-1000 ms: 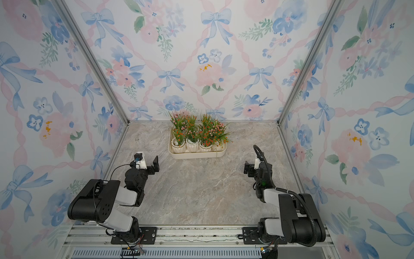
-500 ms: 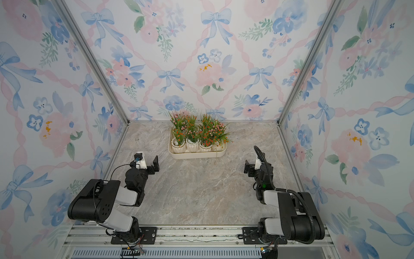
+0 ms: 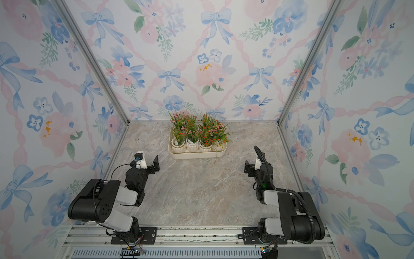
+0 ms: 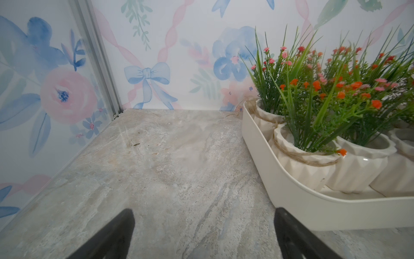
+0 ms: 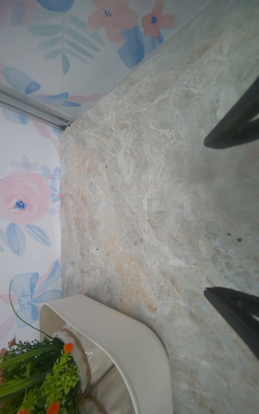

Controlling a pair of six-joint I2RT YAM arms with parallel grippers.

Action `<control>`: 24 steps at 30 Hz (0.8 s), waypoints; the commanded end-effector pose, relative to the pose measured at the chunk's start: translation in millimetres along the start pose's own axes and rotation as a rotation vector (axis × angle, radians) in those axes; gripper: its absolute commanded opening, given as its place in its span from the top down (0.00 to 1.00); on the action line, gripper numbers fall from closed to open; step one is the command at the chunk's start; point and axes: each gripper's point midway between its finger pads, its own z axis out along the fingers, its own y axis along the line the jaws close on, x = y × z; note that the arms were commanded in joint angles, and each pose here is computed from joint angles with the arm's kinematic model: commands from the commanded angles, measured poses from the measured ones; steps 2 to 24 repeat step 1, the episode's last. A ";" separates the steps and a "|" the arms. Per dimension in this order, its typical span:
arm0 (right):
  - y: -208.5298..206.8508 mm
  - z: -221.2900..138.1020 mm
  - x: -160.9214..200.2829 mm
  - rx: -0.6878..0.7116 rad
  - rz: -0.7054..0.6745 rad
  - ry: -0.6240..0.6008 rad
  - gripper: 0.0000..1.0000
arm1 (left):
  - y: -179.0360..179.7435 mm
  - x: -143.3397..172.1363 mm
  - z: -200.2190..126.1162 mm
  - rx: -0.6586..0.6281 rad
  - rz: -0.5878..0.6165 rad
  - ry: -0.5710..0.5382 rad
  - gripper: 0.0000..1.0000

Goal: Put the potted gypsophila into the storage box
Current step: Reset both arms

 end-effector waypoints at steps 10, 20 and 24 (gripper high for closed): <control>1.4 2.6 0.8 -0.009 0.002 -0.008 0.03 | -0.3 -4.9 3.1 -0.006 0.013 -0.017 0.02; 1.4 2.6 0.8 -0.009 0.002 -0.008 0.03 | -0.3 -4.9 3.1 -0.006 0.013 -0.017 0.02; 1.4 2.6 0.8 -0.009 0.002 -0.008 0.03 | -0.3 -4.9 3.1 -0.006 0.013 -0.017 0.02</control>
